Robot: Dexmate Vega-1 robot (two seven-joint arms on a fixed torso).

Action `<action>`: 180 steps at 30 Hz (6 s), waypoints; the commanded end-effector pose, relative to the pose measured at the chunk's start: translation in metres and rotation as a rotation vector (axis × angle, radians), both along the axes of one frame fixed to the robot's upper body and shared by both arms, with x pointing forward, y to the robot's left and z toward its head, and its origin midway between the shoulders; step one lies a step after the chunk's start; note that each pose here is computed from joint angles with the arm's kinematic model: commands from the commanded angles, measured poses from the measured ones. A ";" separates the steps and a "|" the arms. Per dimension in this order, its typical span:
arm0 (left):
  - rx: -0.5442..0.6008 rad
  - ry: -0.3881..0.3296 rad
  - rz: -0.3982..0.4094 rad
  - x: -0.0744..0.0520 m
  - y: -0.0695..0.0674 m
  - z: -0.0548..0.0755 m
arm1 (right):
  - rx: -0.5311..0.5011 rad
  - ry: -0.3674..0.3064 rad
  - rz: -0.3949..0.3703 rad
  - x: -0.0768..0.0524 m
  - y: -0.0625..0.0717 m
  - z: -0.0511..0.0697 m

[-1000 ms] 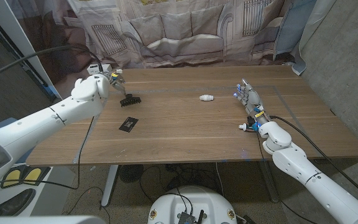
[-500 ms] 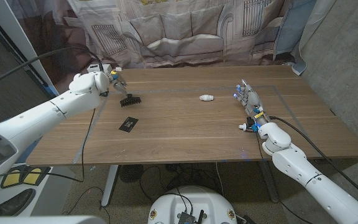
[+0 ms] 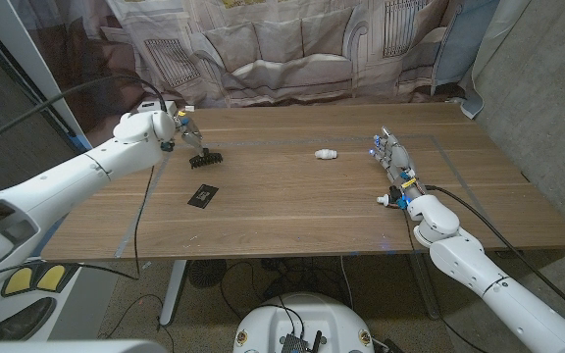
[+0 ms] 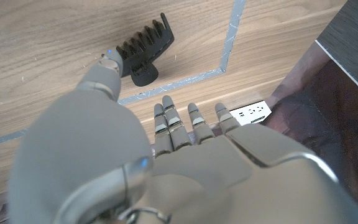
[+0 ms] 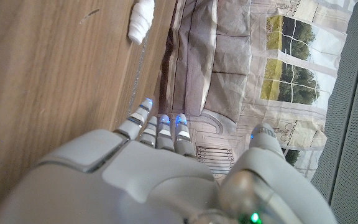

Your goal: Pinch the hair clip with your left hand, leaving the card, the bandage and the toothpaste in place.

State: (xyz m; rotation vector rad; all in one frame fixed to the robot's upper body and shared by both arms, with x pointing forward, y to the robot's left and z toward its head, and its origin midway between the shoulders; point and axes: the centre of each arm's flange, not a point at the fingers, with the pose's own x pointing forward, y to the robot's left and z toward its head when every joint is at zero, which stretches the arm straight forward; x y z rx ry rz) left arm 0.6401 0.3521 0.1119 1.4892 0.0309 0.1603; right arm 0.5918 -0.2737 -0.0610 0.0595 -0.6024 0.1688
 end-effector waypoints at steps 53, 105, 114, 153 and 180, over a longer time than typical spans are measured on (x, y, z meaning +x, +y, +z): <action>0.038 -0.104 -0.007 0.027 -0.008 -0.032 | -0.001 0.006 -0.007 0.000 0.000 0.000; 0.024 -0.107 0.004 0.025 -0.003 -0.036 | -0.004 0.024 -0.007 -0.002 0.001 -0.003; 0.012 -0.112 0.010 0.025 0.000 -0.038 | -0.010 0.027 -0.005 -0.001 0.002 -0.003; -0.071 -0.166 -0.021 0.024 0.000 -0.039 | -0.019 0.038 0.003 0.001 0.001 -0.003; -0.089 -0.184 -0.038 0.017 -0.006 -0.030 | -0.004 0.036 0.001 0.001 -0.001 -0.004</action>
